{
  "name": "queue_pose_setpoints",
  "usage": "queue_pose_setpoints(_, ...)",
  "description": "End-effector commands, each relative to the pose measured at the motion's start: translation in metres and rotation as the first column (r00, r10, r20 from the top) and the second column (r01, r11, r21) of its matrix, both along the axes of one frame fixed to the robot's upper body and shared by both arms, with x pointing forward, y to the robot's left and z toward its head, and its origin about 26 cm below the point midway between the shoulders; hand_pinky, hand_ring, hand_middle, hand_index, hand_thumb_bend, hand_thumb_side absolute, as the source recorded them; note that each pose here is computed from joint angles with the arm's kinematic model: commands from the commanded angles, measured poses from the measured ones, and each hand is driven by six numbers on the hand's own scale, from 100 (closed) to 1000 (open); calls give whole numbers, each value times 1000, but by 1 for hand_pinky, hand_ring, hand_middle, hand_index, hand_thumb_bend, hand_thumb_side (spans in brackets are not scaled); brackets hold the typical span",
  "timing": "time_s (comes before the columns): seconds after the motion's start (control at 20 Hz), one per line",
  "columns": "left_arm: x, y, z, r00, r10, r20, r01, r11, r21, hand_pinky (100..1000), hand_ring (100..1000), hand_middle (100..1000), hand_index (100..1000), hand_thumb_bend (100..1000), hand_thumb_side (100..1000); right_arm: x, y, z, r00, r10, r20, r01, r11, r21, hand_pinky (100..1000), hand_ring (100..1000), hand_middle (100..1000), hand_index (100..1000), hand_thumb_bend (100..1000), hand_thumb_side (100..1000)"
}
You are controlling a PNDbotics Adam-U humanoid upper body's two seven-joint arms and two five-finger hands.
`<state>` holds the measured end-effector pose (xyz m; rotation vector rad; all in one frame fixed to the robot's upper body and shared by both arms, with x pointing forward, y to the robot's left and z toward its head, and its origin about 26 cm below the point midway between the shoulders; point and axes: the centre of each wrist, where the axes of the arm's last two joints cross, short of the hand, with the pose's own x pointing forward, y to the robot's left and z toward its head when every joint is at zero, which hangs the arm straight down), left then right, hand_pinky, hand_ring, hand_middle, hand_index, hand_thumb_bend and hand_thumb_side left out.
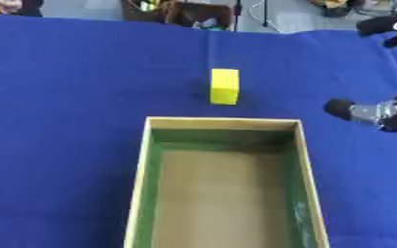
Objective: Pick up objects on the table and place them in the box.
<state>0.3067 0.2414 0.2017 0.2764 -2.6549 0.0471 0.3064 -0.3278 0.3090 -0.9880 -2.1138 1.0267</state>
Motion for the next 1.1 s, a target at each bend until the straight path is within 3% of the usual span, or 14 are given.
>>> queue_pose_setpoints(0.05,-2,-3,8,999,-13,37,12,1000,19,530,613,590,840,100,1000,-4,-7,19,998,-30,59,30,1000,-5,783,871,758,870,675,552)
queue_pose_setpoints(0.45,-2,-6,9,999,-16,47,15,1000,23,529,611,588,840,100,1000,0,-17,30,989,-75,130,70,997,44,778,864,743,862,666,579)
queue_pose_setpoints(1.1,-1,-9,10,998,-30,54,29,999,22,529,610,587,840,100,1000,6,-19,37,985,-91,149,81,994,71,772,853,725,853,659,578)
